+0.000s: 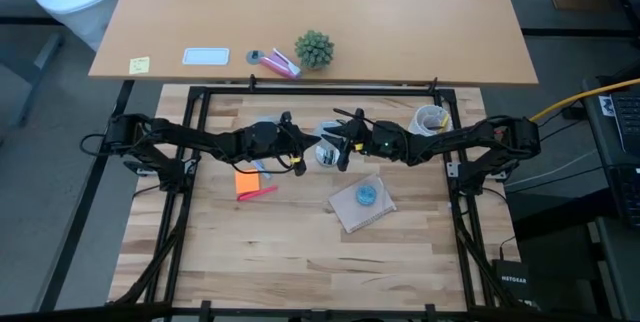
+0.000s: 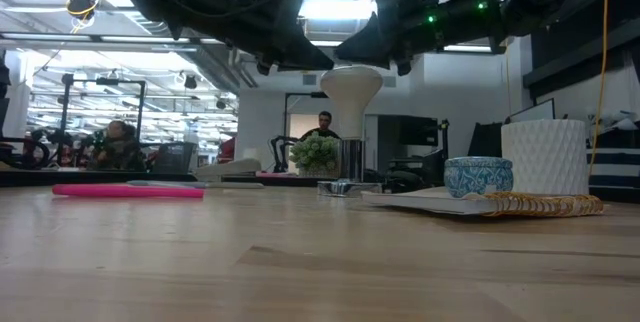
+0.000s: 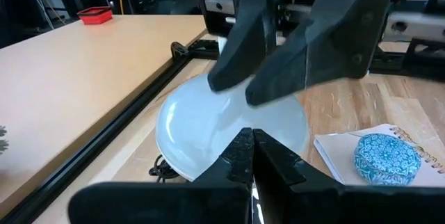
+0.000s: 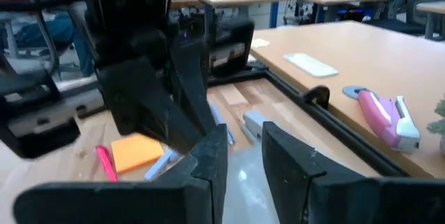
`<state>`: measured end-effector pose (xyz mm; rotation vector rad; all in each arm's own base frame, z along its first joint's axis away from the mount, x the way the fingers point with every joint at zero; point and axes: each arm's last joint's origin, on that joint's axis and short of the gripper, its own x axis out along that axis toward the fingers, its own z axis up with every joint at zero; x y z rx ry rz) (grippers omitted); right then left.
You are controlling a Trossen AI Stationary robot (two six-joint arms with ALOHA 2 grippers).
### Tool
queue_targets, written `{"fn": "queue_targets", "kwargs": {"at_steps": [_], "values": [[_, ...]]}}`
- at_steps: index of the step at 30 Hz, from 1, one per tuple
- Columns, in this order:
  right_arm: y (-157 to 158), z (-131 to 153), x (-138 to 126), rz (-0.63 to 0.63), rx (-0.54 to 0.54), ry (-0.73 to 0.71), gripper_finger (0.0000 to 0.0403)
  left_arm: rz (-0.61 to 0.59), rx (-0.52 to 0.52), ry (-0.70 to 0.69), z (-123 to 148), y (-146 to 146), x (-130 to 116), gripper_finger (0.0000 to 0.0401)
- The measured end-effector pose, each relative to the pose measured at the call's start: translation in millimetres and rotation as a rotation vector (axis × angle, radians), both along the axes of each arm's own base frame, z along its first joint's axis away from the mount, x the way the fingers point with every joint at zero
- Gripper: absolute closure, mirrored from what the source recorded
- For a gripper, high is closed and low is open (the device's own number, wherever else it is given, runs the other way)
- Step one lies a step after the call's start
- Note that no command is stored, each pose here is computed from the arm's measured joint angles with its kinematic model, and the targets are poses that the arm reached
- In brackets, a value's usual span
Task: Screw lightbulb
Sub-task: Insert the lightbulb into the lamp
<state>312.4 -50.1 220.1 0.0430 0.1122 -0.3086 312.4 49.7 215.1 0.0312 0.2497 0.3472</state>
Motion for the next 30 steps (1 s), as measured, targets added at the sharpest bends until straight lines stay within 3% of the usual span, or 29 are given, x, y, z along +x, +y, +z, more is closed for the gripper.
{"fn": "queue_targets", "kwargs": {"at_steps": [11,18,26,30], "values": [[-1.0,1.6,-0.9,-0.036,-0.017,0.002,0.0313,0.0,0.0,-0.002,0.0,0.0,0.1,0.0401],[-1.0,22.7,-12.6,-0.088,-0.076,-0.02,0.0313,0.0,0.001,-0.007,0.1,0.0,0.3,0.0401],[-14.8,23.5,-31.3,-0.202,-0.08,0.144,0.0313,0.0,0.001,-0.008,0.1,0.0,0.3,0.0401],[-21.3,22.2,-33.3,-0.225,-0.067,0.156,0.0313,0.0,0.001,-0.008,0.2,0.0,0.3,0.0401]]}}
